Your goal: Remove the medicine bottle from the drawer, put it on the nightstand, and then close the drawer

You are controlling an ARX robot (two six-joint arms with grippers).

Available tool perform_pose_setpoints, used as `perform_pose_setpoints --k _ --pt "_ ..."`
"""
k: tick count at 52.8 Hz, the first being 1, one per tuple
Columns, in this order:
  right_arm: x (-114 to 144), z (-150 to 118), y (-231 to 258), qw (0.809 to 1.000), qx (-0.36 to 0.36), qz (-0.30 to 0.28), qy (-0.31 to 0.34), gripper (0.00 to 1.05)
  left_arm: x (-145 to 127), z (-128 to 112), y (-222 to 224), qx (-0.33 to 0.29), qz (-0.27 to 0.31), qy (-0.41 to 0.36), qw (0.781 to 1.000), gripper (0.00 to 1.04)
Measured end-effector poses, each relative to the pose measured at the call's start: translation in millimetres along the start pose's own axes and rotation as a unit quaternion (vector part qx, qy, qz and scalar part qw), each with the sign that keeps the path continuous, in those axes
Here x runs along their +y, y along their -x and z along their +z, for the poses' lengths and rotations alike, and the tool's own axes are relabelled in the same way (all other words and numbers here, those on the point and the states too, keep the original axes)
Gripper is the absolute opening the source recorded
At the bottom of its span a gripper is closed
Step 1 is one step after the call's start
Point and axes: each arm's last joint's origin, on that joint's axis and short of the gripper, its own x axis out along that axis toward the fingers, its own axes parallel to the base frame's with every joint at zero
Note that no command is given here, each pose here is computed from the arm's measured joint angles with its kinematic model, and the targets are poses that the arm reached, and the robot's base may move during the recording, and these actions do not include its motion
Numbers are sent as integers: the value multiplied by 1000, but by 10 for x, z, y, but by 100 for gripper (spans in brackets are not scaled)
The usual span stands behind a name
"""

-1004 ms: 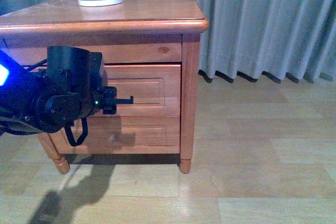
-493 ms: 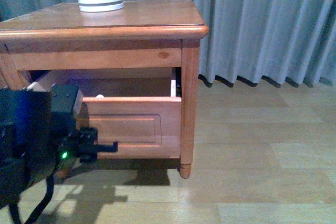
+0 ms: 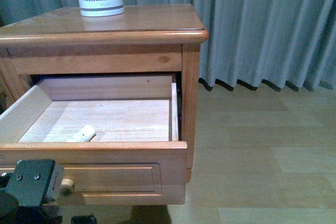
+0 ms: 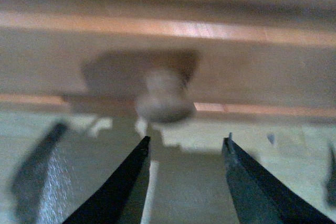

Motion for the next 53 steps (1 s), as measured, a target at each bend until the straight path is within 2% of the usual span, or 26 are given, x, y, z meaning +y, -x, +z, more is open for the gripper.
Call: perform_pose_setpoints --k 7,15,21,24,29,31,33,38,43,48,53 --pt "0 0 0 1000 0 0 0 98 54 54 48 5 10 8 1000 76" --pt "0 0 0 1000 0 0 0 98 239 246 240 2 23 31 999 99" --pt "0 0 0 1000 0 0 0 98 328 592 629 -25 -3 40 999 98" --pt "0 0 0 1000 0 0 0 98 313 835 938 -58 -30 36 997 98" --pt "0 0 0 1000 0 0 0 98 294 1080 1328 -111 -64 36 991 98" --pt "0 0 0 1000 0 0 0 98 273 1186 1591 -209 -28 20 977 90" --pt "0 0 0 1000 0 0 0 98 269 1211 1818 -267 8 6 964 81" --pt "0 0 0 1000 0 0 0 98 335 1110 2080 -311 28 -3 950 65" --pt "-1 0 0 1000 0 -2 0 98 420 942 2063 -314 34 -13 949 46" --pt "-2 0 0 1000 0 -3 0 98 505 760 1990 -306 37 -20 951 19" --pt "-2 -1 0 1000 0 -3 0 98 539 703 1983 -309 36 -20 950 3"
